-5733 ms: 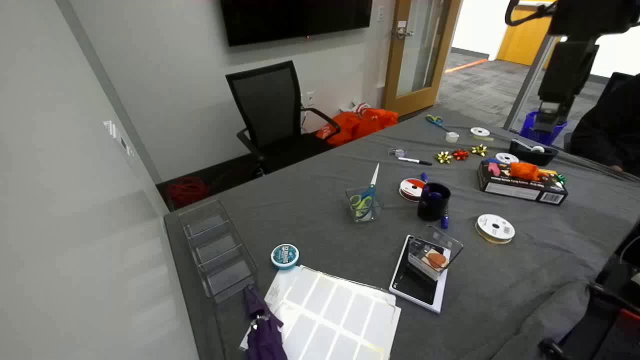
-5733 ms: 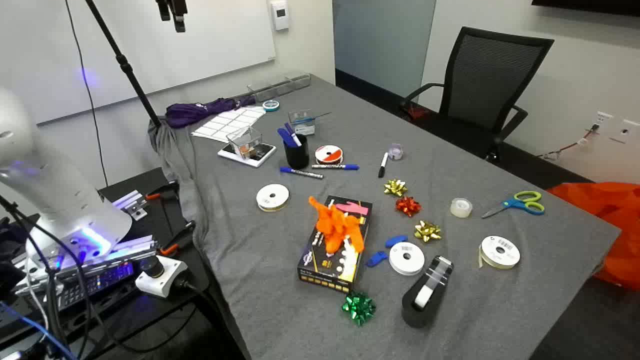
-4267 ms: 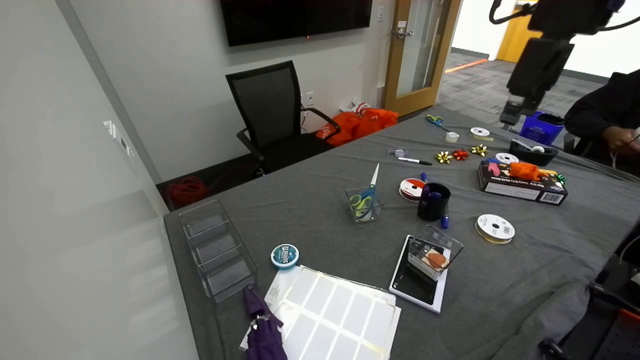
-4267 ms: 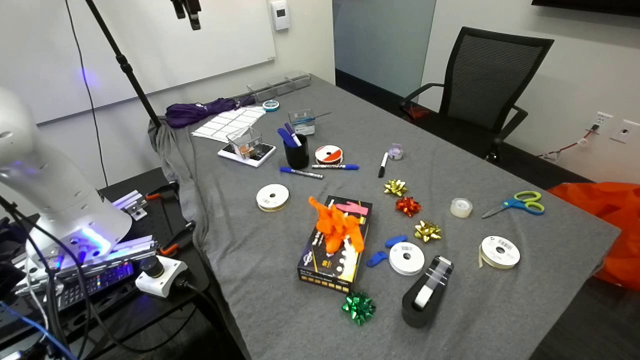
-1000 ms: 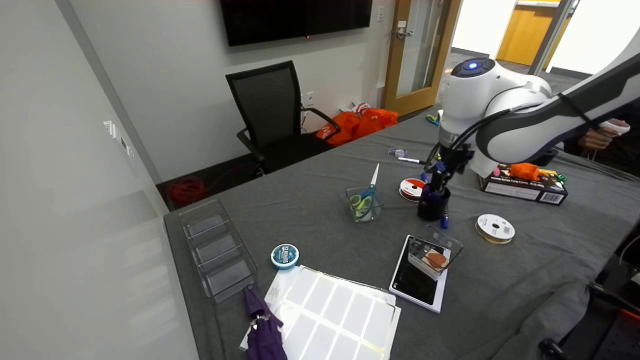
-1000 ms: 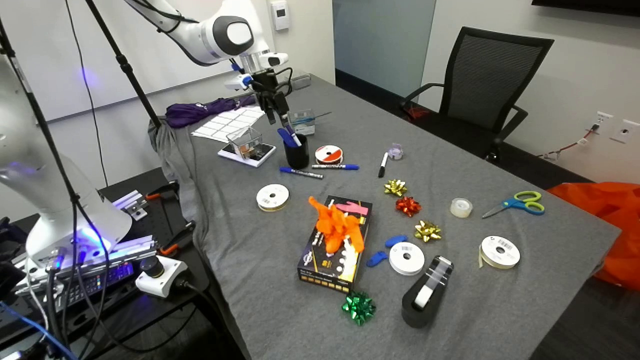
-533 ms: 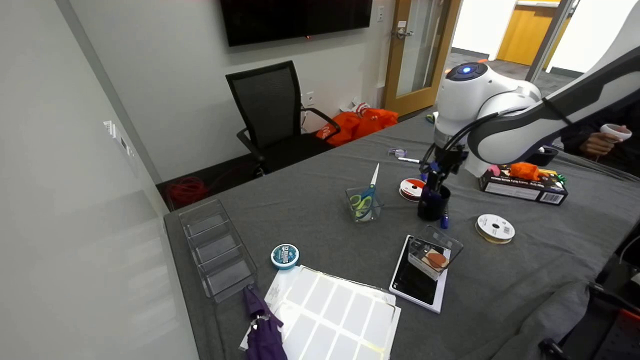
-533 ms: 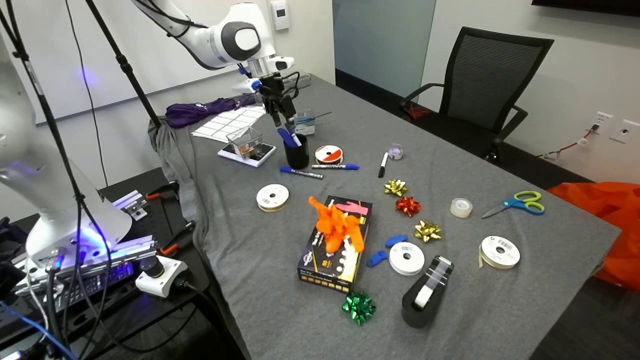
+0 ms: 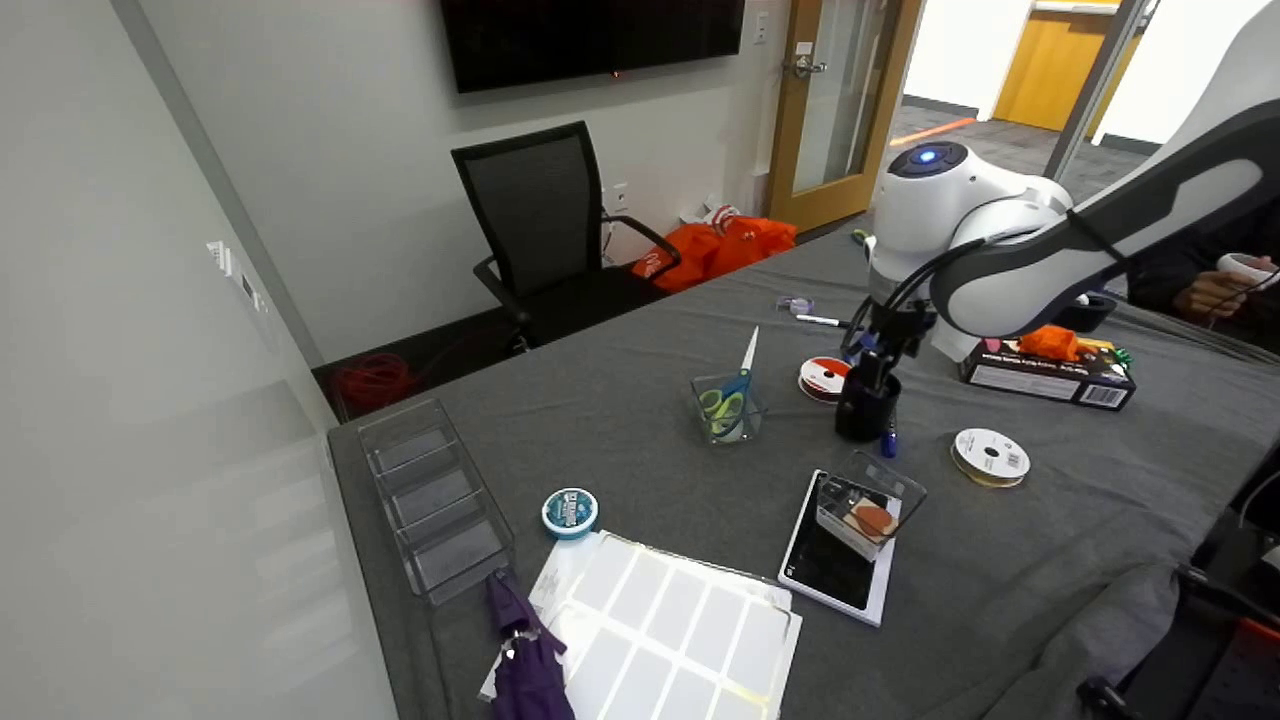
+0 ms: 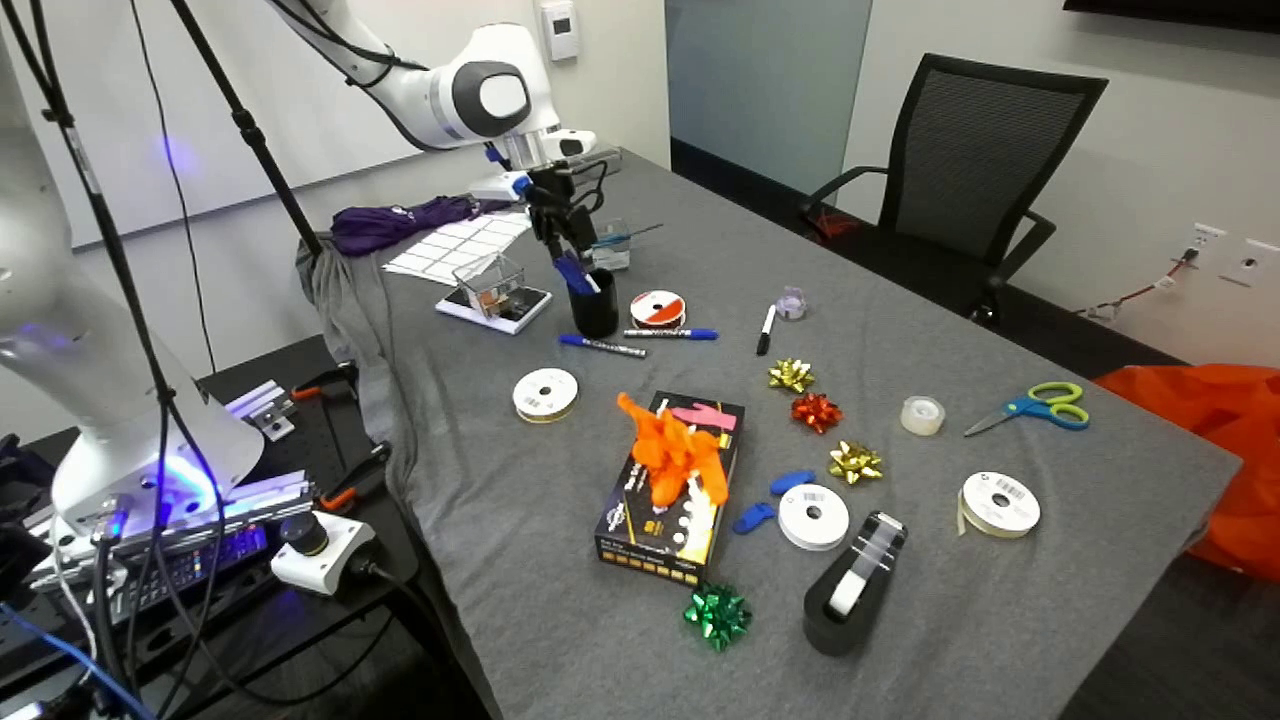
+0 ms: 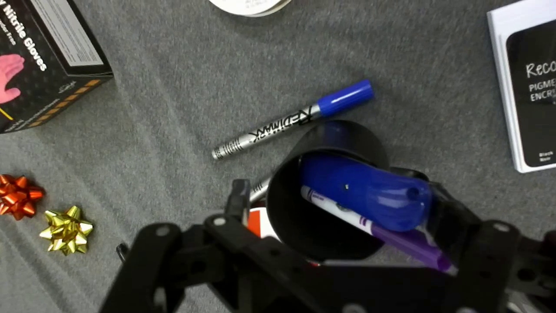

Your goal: Remove the blue object from the black cup

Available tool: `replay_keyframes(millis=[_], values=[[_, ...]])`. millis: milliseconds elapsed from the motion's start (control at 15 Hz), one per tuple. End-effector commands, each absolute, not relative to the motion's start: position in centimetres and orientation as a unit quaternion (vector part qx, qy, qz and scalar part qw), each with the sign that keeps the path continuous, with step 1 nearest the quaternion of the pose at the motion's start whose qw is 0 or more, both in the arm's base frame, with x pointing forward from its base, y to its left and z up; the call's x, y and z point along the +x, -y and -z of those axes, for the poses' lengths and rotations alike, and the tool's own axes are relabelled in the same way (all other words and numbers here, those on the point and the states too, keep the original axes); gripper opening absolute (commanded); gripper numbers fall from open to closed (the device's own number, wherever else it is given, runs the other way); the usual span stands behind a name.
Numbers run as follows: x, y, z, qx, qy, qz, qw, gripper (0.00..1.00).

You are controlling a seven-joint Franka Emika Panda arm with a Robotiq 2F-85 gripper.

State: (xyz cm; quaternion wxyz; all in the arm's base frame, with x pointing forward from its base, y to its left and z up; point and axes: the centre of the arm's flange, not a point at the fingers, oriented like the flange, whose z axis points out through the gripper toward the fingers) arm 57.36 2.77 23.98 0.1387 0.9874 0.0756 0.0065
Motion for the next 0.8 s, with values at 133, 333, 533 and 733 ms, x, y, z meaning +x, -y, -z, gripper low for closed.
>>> replay_keyframes(millis=[133, 333, 533, 733], values=[[57.0, -2.04, -22.71, 0.988, -0.086, -0.019, 0.127, 0.73], [57.13, -1.98, -22.53, 0.988, -0.082, -0.024, 0.126, 0.53], [57.2, -1.92, -22.23, 0.989, -0.08, -0.027, 0.125, 0.34], [57.13, -1.87, -22.29, 0.989, -0.077, -0.027, 0.125, 0.12]])
